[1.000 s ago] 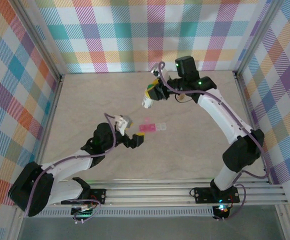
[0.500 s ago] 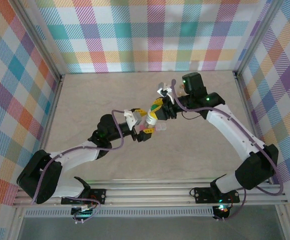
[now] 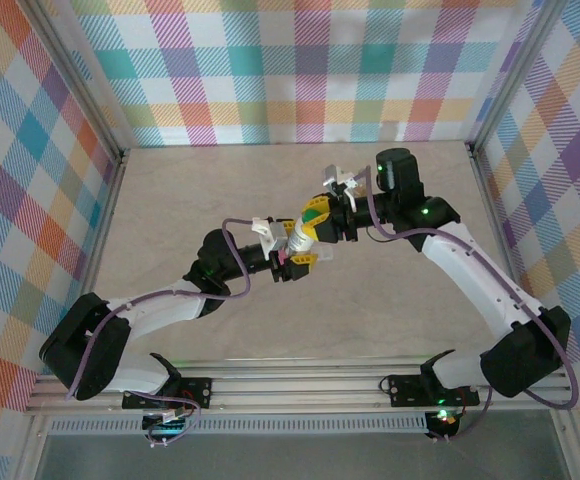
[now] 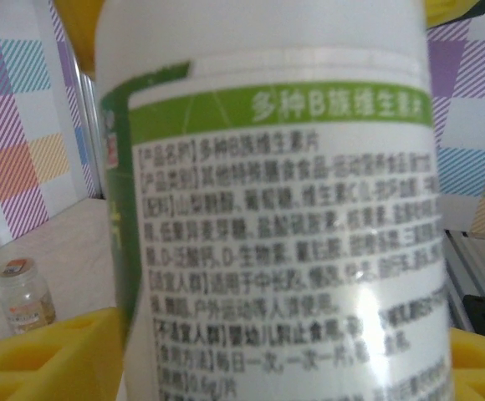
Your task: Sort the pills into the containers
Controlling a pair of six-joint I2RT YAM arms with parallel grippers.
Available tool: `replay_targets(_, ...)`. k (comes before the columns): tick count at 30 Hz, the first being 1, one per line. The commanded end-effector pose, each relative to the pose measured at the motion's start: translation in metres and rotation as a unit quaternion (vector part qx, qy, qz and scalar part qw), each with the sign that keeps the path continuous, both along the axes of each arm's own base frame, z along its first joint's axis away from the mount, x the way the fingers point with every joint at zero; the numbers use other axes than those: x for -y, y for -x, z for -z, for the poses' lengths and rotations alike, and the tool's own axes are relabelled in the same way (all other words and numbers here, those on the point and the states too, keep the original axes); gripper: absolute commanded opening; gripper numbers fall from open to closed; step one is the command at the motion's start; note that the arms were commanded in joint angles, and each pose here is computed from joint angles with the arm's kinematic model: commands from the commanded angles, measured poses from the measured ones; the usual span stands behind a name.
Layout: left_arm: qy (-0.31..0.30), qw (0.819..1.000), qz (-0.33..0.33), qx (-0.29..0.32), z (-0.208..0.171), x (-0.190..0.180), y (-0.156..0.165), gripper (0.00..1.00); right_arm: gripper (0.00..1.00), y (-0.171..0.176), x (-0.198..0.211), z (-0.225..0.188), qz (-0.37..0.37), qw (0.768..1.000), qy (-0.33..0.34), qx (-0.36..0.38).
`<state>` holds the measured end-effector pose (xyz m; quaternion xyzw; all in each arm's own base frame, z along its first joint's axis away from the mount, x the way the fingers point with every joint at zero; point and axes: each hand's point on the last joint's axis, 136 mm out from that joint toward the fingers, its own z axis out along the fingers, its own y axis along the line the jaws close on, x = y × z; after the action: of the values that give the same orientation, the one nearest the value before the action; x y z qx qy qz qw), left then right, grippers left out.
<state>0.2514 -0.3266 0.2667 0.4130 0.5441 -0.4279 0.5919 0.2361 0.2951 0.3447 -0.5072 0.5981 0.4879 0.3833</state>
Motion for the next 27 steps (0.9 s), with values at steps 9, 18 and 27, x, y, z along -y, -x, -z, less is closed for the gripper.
replay_targets(9,0.043,0.998,0.028,0.041,-0.043,0.004,0.019,0.59,0.3,0.007,0.003,-0.01,0.001,0.999,-0.016,0.033)
replay_targets(18,0.04,0.998,0.023,0.044,-0.045,0.0,0.022,0.53,0.3,0.008,0.006,-0.012,0.009,0.999,-0.023,0.039)
replay_targets(27,0.035,0.998,0.027,0.041,-0.042,0.002,0.023,0.66,0.29,0.014,0.005,-0.026,-0.002,0.998,-0.051,0.041)
